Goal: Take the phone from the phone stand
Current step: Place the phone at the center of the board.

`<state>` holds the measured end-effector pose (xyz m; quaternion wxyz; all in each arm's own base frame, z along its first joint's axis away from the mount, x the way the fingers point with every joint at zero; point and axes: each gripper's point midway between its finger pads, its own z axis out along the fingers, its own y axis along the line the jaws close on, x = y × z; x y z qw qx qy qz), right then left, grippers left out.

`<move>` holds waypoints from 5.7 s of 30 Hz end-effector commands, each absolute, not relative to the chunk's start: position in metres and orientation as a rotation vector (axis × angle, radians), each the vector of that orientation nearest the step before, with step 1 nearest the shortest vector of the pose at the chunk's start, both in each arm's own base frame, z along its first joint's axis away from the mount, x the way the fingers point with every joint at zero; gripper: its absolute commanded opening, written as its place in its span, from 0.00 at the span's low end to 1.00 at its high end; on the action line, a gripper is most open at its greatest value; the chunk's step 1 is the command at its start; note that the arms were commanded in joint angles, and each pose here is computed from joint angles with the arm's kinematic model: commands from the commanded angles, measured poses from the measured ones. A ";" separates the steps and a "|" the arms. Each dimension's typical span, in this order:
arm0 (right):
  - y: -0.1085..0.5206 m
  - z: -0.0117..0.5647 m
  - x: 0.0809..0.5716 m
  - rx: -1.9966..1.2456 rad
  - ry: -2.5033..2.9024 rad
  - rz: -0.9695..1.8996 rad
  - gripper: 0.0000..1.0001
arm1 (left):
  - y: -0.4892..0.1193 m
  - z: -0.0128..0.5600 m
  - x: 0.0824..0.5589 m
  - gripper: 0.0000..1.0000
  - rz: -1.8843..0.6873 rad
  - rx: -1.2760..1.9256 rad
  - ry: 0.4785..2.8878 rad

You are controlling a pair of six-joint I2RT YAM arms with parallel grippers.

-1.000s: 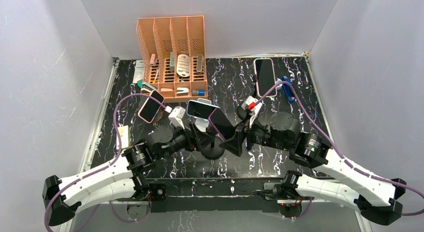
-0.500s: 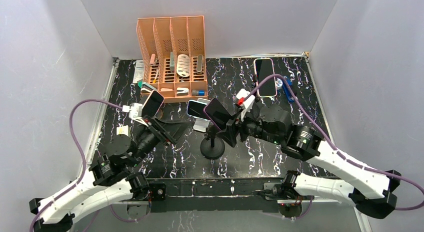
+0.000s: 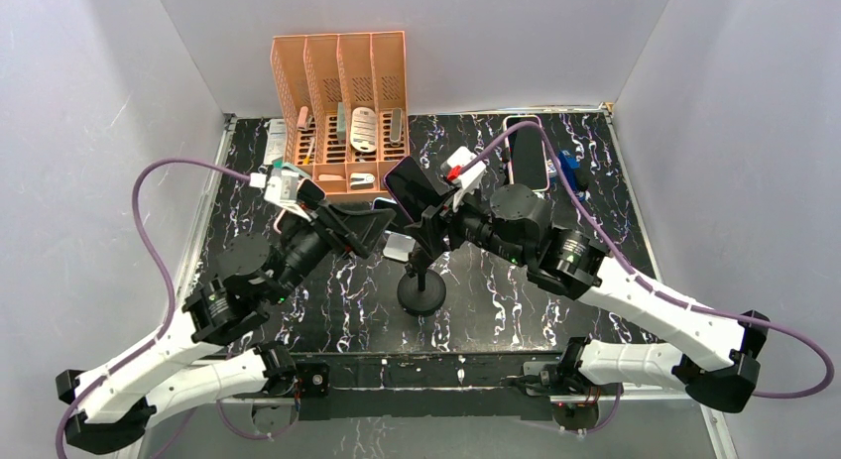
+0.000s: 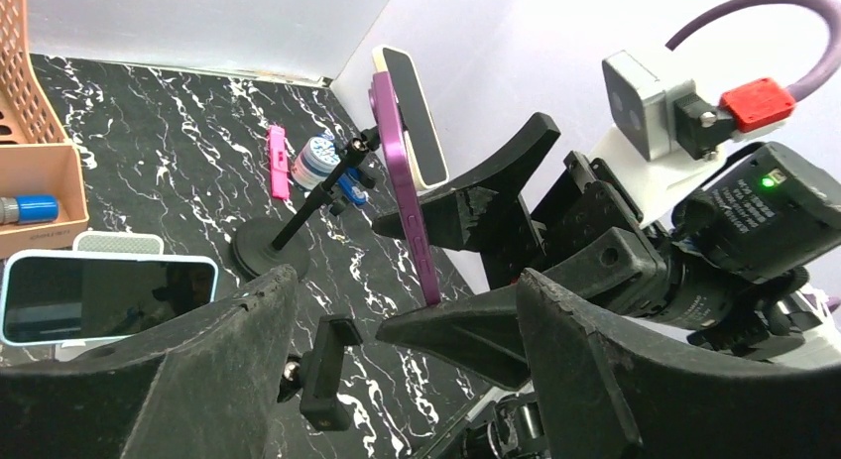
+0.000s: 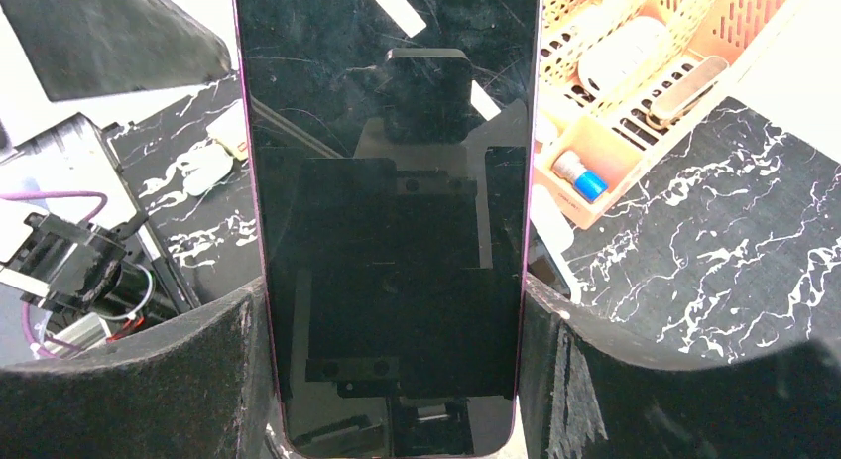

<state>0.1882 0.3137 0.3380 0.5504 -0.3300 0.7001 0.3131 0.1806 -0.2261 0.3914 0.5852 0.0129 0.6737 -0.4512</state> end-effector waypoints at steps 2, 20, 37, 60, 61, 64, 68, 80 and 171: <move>0.321 0.406 0.196 -0.632 1.480 0.833 0.01 | -0.239 0.410 0.188 0.75 -1.081 0.031 1.511; 0.327 0.398 0.198 -0.612 1.527 0.843 0.01 | -0.253 0.406 0.216 0.35 -1.049 -0.140 1.560; 0.330 0.389 0.195 -0.626 1.547 0.851 0.01 | -0.264 0.399 0.221 0.21 -1.057 -0.135 1.566; 0.331 0.389 0.136 -0.764 1.599 1.147 0.99 | -0.208 0.400 0.213 0.00 -0.913 -0.178 1.529; 0.330 0.390 0.133 -0.770 1.600 1.159 0.99 | -0.204 0.400 0.212 0.00 -0.903 -0.178 1.528; 0.324 0.393 0.122 -0.792 1.596 1.193 0.99 | -0.189 0.396 0.204 0.00 -0.847 -0.133 1.562; 0.307 0.388 0.108 -0.819 1.602 1.213 0.99 | -0.157 0.372 0.188 0.00 -0.691 -0.029 1.692; 0.265 0.347 0.094 -0.717 1.655 1.219 0.99 | -0.130 0.234 0.141 0.00 -0.427 0.213 2.201; 0.259 0.308 0.096 -0.660 1.751 1.199 0.99 | -0.164 0.067 0.179 0.77 -0.313 0.105 2.499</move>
